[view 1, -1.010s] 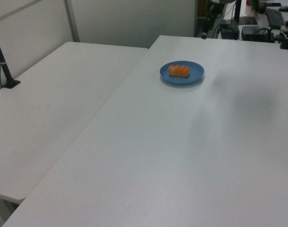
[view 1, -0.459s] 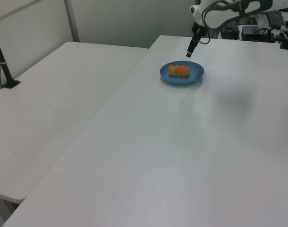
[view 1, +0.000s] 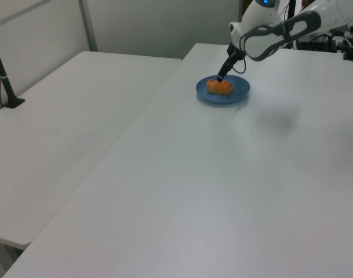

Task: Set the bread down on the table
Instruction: 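Move the gripper over the blue plate and lower onto the bread roll, then close the gripper on the orange bread roll and lift it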

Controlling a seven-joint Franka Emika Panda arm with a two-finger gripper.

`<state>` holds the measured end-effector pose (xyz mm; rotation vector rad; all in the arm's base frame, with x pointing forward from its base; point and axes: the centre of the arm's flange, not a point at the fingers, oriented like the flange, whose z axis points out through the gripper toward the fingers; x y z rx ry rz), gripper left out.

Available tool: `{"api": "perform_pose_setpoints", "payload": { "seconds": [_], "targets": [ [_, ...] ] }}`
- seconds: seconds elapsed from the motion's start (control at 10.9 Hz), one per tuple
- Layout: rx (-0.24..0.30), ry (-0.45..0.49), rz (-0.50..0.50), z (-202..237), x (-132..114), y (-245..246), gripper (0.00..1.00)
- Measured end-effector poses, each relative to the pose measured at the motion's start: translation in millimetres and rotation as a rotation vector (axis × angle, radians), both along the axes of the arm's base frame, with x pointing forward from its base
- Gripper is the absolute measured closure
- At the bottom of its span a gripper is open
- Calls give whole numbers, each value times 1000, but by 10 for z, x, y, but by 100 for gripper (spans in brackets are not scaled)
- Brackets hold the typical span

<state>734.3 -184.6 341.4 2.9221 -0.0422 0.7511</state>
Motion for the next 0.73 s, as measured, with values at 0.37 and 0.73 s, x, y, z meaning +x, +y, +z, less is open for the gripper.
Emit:
{"api": "perform_pose_setpoints", "payload": {
  "seconds": [0.37,0.73],
  "targets": [
    [11,-43,-2,-327,72,120,0],
    [15,-41,4,-358,85,175,28]
  ]
}}
